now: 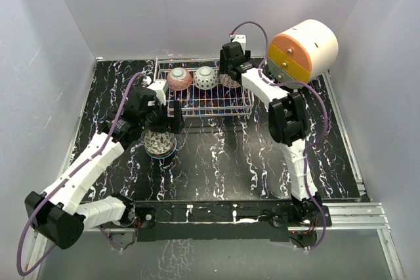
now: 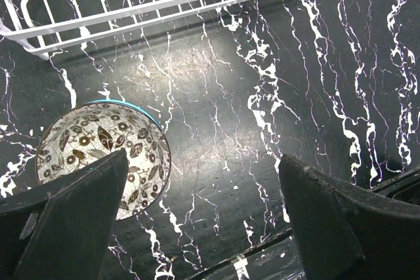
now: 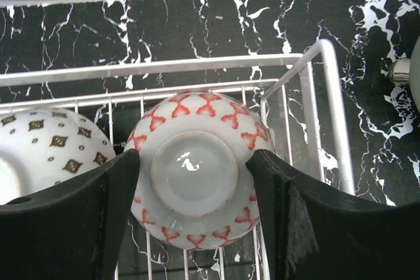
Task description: Unload the bowls from the dish rack
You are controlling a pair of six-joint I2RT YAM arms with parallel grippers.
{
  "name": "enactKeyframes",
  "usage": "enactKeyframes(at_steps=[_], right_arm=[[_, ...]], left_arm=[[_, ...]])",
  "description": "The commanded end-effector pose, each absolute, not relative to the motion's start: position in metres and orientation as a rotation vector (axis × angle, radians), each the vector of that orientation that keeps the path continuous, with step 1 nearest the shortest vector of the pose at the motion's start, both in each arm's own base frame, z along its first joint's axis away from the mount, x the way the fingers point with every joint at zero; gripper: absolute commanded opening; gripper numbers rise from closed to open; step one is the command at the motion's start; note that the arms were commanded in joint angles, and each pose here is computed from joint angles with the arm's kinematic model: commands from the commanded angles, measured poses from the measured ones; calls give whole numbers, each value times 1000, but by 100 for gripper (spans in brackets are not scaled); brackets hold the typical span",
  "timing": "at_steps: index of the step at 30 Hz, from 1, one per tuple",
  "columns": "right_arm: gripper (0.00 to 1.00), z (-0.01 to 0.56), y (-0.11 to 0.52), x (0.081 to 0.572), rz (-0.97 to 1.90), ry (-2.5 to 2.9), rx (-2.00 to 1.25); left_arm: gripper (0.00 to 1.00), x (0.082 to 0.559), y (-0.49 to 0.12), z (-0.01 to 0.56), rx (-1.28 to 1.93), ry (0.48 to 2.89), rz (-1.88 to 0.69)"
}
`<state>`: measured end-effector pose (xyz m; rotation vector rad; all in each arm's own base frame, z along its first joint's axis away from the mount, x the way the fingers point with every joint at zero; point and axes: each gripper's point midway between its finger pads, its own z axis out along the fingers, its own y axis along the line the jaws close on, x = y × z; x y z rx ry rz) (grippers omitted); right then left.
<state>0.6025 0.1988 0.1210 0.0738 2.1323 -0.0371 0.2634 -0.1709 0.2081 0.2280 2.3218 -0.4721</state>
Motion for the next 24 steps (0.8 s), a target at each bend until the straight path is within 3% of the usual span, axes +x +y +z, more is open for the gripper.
enactKeyframes(at_steps=[1, 4, 9, 11, 14, 24], right_arm=[[64, 127, 187, 599, -54, 2126, 110], [52, 125, 187, 597, -82, 2123, 99], [41, 130, 189, 597, -88, 2118, 97], [41, 137, 190, 596, -91, 2105, 95], [58, 144, 192, 594, -98, 2090, 90], [59, 142, 193, 582, -98, 2100, 86]], left_arm=[[97, 267, -172, 213, 239, 2292, -479], [97, 268, -173, 210, 249, 2301, -475], [97, 268, -171, 208, 249, 2305, -462], [97, 267, -171, 207, 244, 2305, -462], [97, 267, -172, 207, 242, 2303, -470], [97, 268, -172, 207, 242, 2302, -473]])
